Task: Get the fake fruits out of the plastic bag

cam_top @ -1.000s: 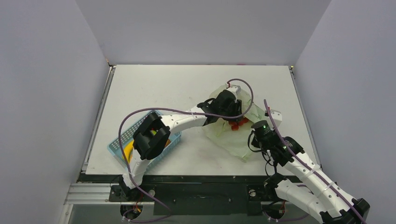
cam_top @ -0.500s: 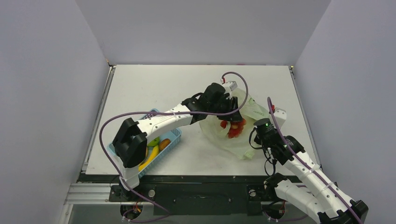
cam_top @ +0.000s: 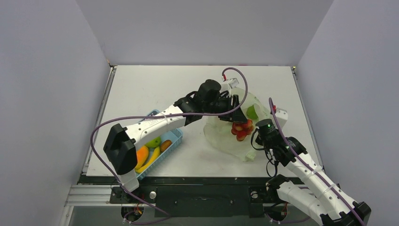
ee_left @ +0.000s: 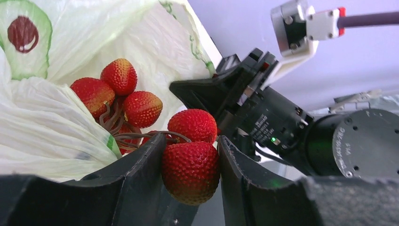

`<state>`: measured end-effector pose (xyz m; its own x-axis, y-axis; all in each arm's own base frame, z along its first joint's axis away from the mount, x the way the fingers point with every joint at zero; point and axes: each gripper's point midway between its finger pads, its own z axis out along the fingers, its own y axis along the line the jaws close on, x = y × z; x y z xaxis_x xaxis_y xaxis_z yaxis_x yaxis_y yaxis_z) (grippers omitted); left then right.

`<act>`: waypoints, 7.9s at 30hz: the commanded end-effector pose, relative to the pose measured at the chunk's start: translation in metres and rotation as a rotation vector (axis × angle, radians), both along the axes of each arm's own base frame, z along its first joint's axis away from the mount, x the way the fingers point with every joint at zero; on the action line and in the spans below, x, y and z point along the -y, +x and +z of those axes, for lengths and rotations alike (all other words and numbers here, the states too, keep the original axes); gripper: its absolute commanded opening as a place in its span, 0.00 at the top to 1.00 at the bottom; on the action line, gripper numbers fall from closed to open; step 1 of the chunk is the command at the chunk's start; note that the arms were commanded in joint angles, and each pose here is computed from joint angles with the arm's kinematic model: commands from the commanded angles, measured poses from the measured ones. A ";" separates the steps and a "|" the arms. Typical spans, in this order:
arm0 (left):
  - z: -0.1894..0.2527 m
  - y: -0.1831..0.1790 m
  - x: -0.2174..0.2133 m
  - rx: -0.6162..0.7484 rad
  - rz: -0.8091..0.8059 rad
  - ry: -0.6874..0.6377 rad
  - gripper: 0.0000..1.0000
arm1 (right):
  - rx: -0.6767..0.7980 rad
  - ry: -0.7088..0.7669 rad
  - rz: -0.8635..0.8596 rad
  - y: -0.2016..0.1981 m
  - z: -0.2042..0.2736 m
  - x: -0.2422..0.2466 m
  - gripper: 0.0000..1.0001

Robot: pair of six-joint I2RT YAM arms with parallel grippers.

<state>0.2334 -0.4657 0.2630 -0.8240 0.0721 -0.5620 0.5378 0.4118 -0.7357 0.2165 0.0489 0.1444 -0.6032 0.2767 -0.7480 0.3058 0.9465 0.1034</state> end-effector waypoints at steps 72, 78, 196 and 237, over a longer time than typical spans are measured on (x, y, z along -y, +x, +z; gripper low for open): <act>-0.009 -0.050 -0.049 0.002 -0.242 -0.058 0.95 | 0.015 1.059 0.172 0.080 0.081 -0.188 0.54; -0.027 -0.048 -0.052 -0.013 -0.227 -0.013 0.95 | 0.043 1.197 0.215 0.078 0.119 -0.200 0.90; -0.096 0.003 -0.379 0.067 0.888 0.666 0.75 | 0.094 0.492 0.364 0.099 0.091 -0.156 1.00; 0.063 -0.101 -0.100 0.304 0.027 -0.213 0.03 | -0.023 -0.029 0.019 -0.024 0.119 0.016 0.32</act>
